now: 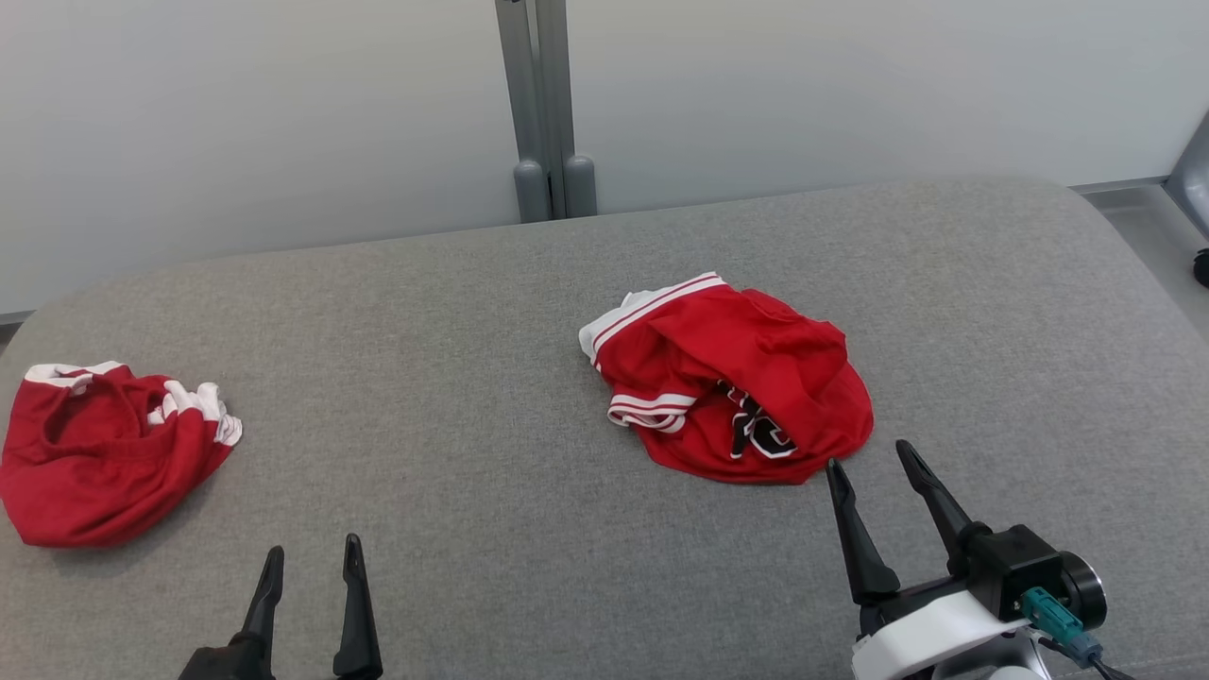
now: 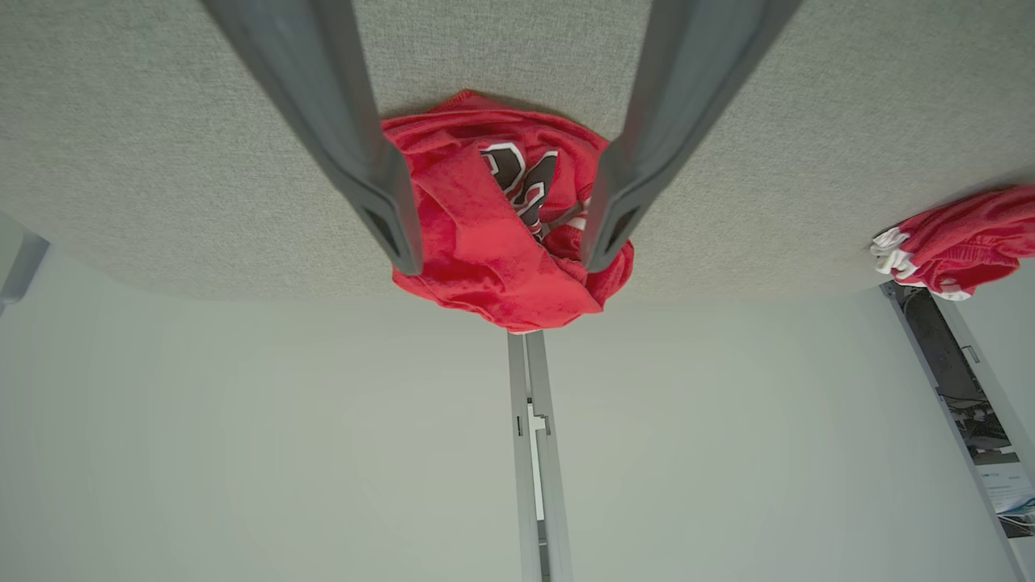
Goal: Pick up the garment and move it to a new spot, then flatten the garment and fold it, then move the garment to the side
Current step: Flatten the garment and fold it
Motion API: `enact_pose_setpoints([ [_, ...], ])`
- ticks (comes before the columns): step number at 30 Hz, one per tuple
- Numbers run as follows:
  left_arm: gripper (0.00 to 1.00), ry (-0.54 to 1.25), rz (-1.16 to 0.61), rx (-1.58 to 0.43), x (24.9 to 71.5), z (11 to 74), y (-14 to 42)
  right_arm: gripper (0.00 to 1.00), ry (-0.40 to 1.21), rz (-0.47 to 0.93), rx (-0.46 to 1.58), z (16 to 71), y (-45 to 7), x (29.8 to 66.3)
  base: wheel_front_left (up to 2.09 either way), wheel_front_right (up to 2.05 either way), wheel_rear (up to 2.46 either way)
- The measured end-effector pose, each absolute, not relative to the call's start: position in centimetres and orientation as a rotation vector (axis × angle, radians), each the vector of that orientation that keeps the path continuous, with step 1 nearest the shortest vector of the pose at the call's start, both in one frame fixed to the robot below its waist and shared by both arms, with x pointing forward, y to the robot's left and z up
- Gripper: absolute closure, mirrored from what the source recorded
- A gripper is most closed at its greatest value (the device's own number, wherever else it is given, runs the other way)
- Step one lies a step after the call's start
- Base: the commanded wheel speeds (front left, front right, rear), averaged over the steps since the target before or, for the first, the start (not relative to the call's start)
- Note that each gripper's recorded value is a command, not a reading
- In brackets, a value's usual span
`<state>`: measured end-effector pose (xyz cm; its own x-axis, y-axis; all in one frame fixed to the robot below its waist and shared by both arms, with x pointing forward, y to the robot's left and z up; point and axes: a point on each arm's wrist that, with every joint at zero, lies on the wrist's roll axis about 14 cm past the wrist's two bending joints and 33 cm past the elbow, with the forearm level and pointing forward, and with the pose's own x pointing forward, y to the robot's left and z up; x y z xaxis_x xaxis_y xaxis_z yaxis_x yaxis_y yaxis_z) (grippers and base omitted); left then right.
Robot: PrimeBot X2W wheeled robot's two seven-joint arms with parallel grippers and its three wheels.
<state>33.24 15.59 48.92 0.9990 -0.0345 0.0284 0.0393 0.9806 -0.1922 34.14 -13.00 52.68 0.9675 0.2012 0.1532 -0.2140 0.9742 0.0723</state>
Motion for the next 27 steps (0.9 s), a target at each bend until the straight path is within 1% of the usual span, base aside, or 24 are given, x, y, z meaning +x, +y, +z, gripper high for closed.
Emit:
enact_pose_setpoints([
  [18, 0.0, -0.017, -0.038, -0.176, 33.5, 48.6, 15.8, 0.0, -0.127, 0.212, 0.092, 52.1, -12.9, 34.4, 0.0, 0.0, 0.0],
  [24, 0.0, -0.043, -0.143, -0.183, 36.3, 49.6, 13.3, 0.0, -0.119, 0.215, 0.091, 51.9, -12.8, 35.2, 0.0, 0.0, 0.0],
  [27, 0.0, -0.015, -0.234, -0.194, 38.2, 49.0, 10.8, 0.0, -0.111, 0.222, 0.089, 51.7, -12.6, 35.9, 0.0, 0.0, 0.0],
])
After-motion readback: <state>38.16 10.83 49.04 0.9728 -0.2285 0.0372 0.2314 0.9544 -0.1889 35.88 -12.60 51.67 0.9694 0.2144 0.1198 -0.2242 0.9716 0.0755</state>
